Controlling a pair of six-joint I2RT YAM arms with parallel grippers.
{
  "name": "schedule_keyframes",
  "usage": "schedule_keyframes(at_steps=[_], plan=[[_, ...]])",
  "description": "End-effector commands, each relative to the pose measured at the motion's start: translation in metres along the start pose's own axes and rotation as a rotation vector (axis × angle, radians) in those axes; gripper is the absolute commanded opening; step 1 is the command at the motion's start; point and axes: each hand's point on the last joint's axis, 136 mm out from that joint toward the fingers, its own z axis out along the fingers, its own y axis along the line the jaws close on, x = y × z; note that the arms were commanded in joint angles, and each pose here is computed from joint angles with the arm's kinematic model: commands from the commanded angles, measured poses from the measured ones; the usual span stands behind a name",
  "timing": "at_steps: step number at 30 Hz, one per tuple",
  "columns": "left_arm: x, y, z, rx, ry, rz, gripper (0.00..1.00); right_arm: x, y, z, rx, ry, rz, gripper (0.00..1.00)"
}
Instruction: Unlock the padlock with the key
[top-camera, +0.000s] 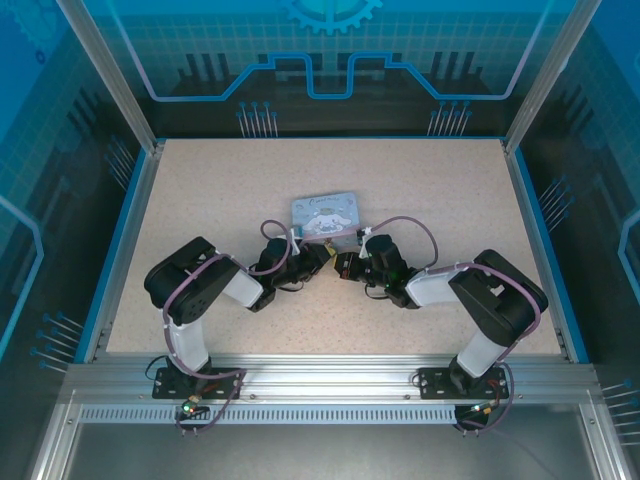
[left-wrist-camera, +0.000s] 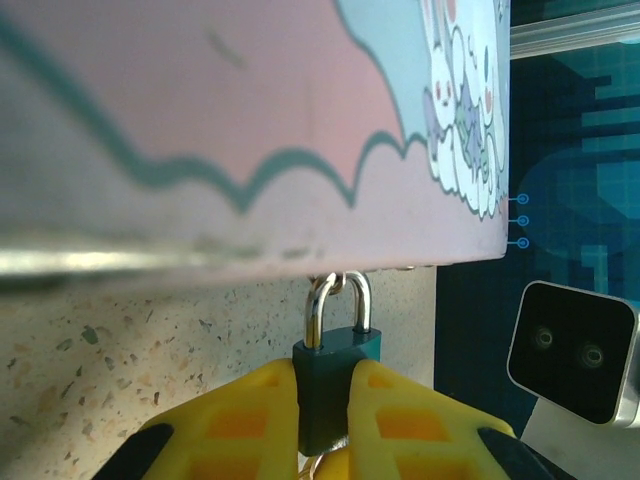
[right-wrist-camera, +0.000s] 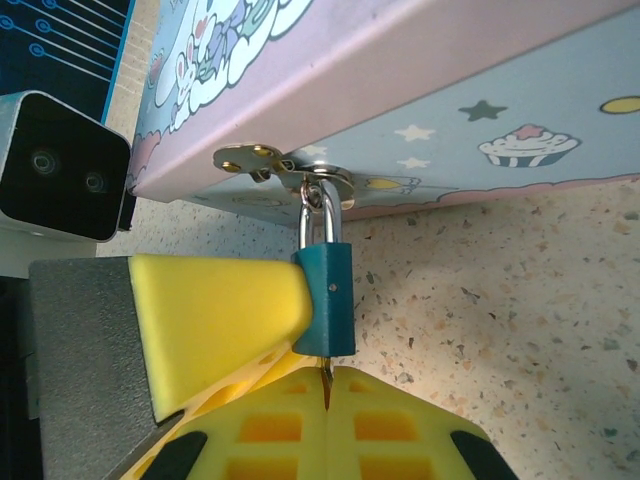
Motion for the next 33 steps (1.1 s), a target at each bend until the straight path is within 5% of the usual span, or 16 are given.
schedule_keyframes(at_steps=[1,8,13,23,33], plan=[[0.016,0.01,-0.002,-0.033,0.056,-0.046,0.04,0.001,0.016,0.004,-0.067,0.021,-0.011,0.0],[0.014,0.009,-0.006,-0.037,0.044,-0.043,0.0,-0.005,0.023,-0.002,-0.096,0.01,-0.04,0.09],[0.013,0.006,-0.006,-0.034,0.04,-0.043,0.0,-0.008,0.013,-0.015,-0.062,0.001,-0.057,0.26],[0.012,0.005,-0.008,-0.045,0.039,-0.04,0.0,-0.014,-0.01,-0.044,0.03,-0.026,-0.098,0.46],[0.012,-0.016,-0.014,-0.044,0.064,-0.069,0.0,-0.032,-0.008,-0.101,0.346,-0.072,-0.721,0.63]])
